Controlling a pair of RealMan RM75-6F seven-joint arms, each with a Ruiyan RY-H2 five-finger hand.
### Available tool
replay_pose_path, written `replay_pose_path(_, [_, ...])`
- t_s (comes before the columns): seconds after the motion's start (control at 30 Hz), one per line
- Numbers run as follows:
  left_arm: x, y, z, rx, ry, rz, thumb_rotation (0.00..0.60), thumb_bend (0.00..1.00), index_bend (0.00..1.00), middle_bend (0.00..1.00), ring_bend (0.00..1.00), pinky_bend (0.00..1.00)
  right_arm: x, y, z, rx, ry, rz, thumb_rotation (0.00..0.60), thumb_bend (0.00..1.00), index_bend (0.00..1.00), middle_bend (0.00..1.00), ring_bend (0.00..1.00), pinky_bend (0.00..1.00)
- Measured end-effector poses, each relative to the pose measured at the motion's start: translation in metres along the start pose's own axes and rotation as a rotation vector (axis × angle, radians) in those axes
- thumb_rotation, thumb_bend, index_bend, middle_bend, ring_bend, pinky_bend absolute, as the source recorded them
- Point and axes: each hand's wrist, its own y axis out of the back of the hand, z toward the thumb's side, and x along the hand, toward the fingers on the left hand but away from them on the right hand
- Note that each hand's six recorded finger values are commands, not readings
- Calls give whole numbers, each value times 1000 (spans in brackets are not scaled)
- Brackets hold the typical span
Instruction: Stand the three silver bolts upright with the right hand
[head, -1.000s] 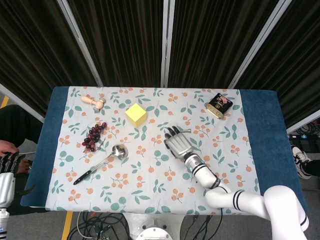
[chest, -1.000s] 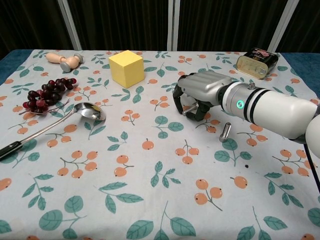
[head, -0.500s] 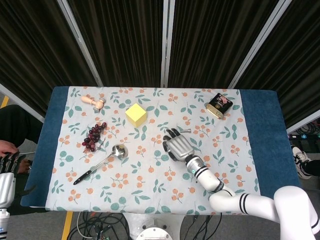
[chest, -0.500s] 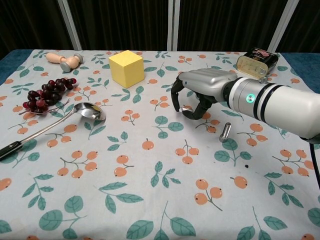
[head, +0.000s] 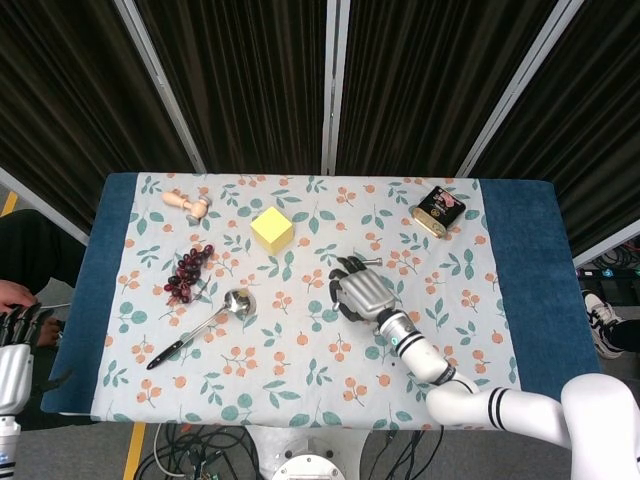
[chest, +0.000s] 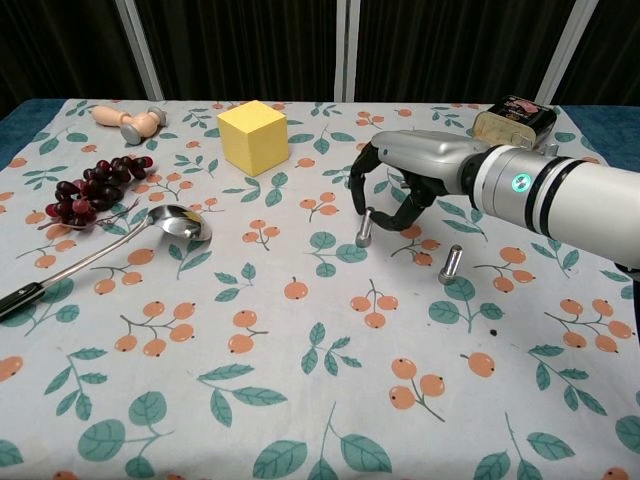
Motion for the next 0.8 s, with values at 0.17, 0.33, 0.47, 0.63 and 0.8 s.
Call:
replay_pose_path(0.17, [0, 1, -1, 0, 4, 3, 600, 14, 146, 67, 0, 0, -2, -1, 2, -2, 6, 0, 600, 380, 574, 233, 0, 0])
replay_pose_path(0.33, [0, 1, -1, -1, 5, 3, 600, 14, 146, 67, 0, 0, -3, -2, 3, 1, 13, 1, 600, 380, 555, 227, 0, 0])
replay_pose_path(0.47, [0, 0, -1, -2, 5, 4, 600, 14, 146, 67, 0, 0, -2, -2, 4, 9, 20, 3, 600, 380, 528, 223, 0, 0])
replay_pose_path(0.63, [0, 0, -1, -3, 4, 5, 600, 14, 146, 67, 0, 0, -1, -3, 6, 12, 27, 7, 600, 381, 487, 220, 0, 0])
replay_pose_path(0.8, [0, 0, -1, -4, 7, 4, 600, 15, 146, 67, 0, 0, 0, -4, 9, 13, 35, 11, 600, 381, 459, 217, 0, 0])
